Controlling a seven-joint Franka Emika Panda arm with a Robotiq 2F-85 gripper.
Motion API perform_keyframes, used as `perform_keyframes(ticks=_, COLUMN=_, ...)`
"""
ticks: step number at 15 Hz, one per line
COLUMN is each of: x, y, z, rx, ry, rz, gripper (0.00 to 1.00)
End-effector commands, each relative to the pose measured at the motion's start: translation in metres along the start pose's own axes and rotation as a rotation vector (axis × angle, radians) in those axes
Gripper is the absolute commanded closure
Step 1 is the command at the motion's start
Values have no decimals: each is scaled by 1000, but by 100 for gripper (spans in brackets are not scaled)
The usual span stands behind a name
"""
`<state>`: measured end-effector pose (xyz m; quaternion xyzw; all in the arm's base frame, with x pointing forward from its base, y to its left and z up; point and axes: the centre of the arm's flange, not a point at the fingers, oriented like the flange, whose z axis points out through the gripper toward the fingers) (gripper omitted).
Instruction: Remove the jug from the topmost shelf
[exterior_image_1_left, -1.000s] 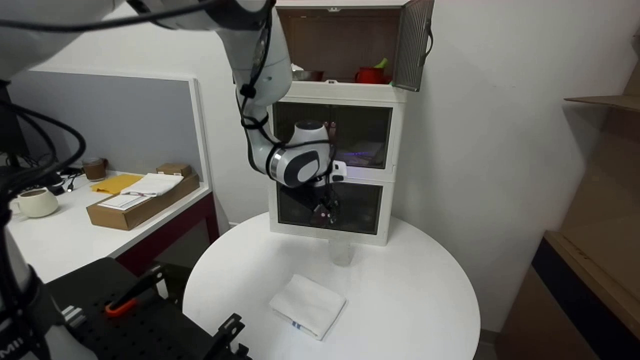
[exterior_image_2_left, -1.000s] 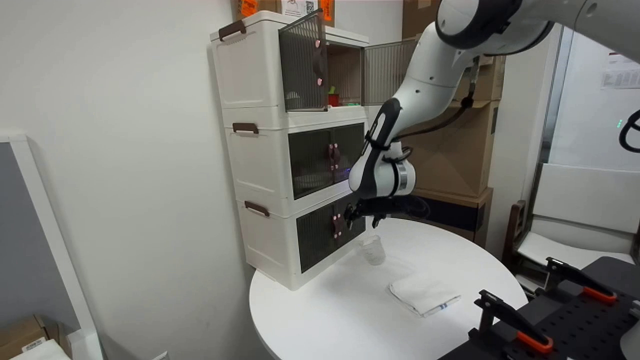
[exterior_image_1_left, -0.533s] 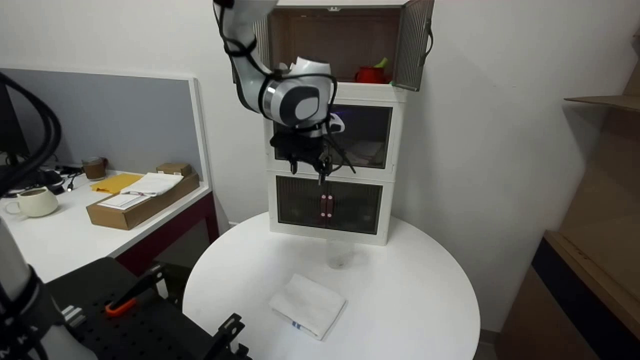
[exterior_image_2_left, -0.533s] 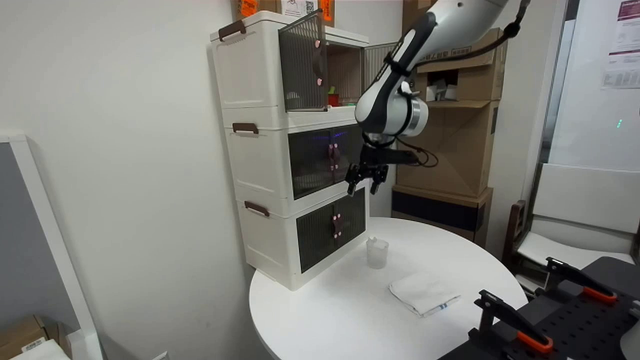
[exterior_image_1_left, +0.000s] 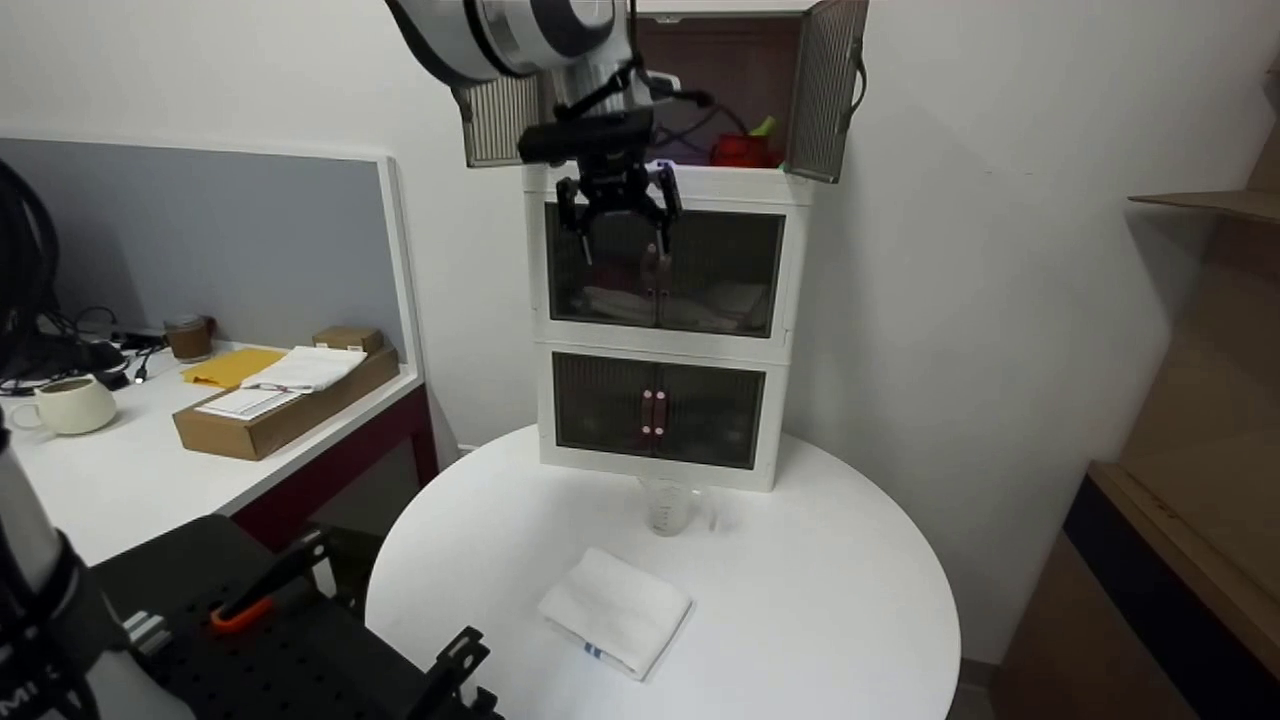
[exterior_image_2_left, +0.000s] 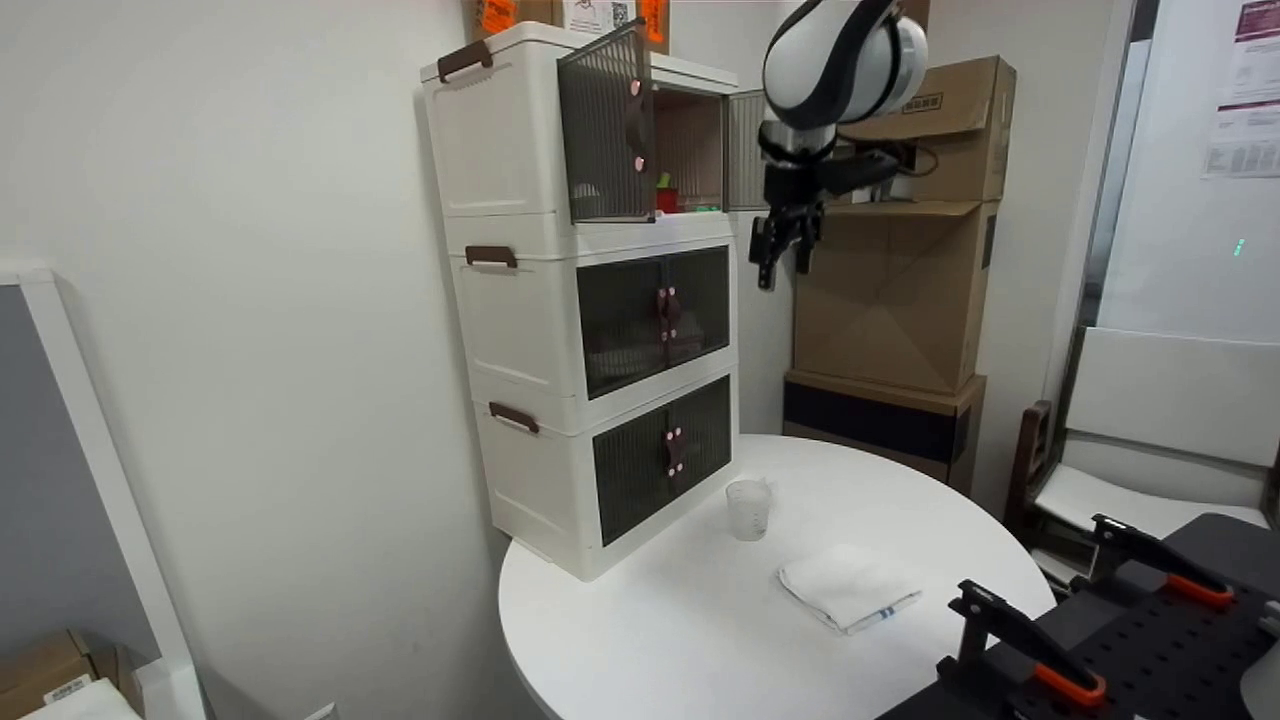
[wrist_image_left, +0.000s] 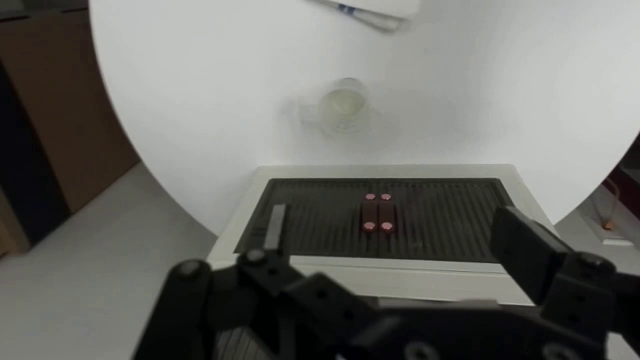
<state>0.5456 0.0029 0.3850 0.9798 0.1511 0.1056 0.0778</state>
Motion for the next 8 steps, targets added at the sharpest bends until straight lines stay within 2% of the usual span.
perform_keyframes(ticks=1, x=-37, y=2, z=-90, rx=-95, ry=70, rz=-62, gripper=0)
perform_keyframes(ticks=3, x=-53, y=8, z=-135, rx=-67, ry=136, rz=-52, gripper=0)
perform_keyframes(ticks=5, x=-69, y=16, z=-179, rx=39, ry=218, rz=7, gripper=0)
perform_keyframes(ticks=6, x=-39, y=12, z=-137, rx=-18, ry=176, rz=-5, gripper=0)
perform_keyframes(ticks=8, x=-54, y=15, z=-170, rx=19, ry=224, rz=9, gripper=0)
